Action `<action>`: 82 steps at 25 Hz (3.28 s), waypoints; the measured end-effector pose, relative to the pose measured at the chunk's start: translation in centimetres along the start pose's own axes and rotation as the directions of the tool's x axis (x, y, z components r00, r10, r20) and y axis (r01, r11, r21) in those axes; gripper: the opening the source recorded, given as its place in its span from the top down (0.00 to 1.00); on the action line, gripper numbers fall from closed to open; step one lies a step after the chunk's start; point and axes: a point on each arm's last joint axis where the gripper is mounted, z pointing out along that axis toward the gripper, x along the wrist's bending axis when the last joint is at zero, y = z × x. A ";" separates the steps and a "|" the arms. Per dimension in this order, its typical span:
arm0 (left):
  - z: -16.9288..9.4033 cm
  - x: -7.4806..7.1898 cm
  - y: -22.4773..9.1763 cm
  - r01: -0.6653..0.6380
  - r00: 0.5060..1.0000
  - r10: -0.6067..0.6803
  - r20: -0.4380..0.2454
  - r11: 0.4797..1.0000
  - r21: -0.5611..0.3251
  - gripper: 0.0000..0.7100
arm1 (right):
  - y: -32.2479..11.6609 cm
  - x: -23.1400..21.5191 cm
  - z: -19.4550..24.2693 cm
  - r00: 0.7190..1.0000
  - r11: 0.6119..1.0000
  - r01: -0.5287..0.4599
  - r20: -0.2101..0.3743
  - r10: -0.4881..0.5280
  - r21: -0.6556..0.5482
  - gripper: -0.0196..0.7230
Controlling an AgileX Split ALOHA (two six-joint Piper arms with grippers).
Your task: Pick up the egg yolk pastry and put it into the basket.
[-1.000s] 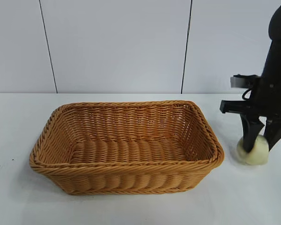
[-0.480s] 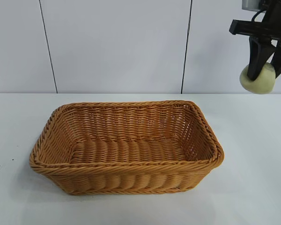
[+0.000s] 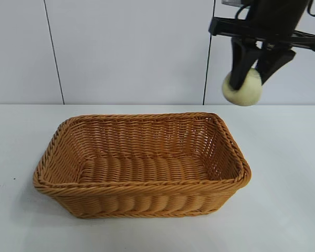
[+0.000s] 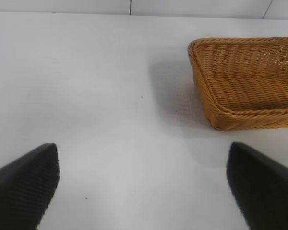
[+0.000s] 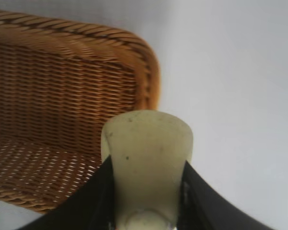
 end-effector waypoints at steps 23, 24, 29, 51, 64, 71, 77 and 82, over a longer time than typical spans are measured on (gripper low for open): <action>0.0 0.0 0.0 0.000 1.000 0.000 0.000 1.000 0.000 0.02 | -0.6 10.9 12.7 0.984 0.985 0.173 -0.039 -0.173 -0.024 0.66; 0.0 0.0 0.0 0.000 1.000 0.000 0.000 1.000 0.000 0.02 | -0.6 10.9 13.3 0.985 0.985 0.171 -0.036 -0.172 -0.012 0.64; 0.0 0.0 0.0 0.000 1.000 0.000 0.000 1.000 0.000 0.02 | -0.7 10.8 13.7 0.985 0.985 0.171 -0.034 -0.171 -0.004 0.27; 0.0 0.0 0.0 0.000 1.000 0.000 0.000 1.000 -0.001 0.02 | 5.1 7.5 1.9 0.982 0.980 0.165 0.116 -0.152 -0.110 0.04; 0.0 0.0 0.0 0.000 1.000 0.000 0.000 1.000 -0.001 0.02 | 7.3 -10.5 -0.1 0.956 0.971 -0.183 0.200 0.213 -0.155 0.04; 0.0 0.0 0.0 0.000 1.000 0.000 0.000 1.000 -0.001 0.02 | 7.0 -12.4 -0.4 0.956 0.969 -0.197 0.189 0.223 -0.146 0.04; 0.0 0.0 0.0 0.000 1.000 0.000 0.000 1.000 -0.001 0.02 | 5.9 -12.1 -0.5 0.962 0.975 -0.189 0.176 0.207 -0.114 0.04; 0.0 0.0 0.0 0.000 1.000 0.000 0.000 1.000 -0.001 0.02 | 2.8 -11.7 -1.1 0.964 0.981 -0.188 0.181 0.195 -0.052 0.04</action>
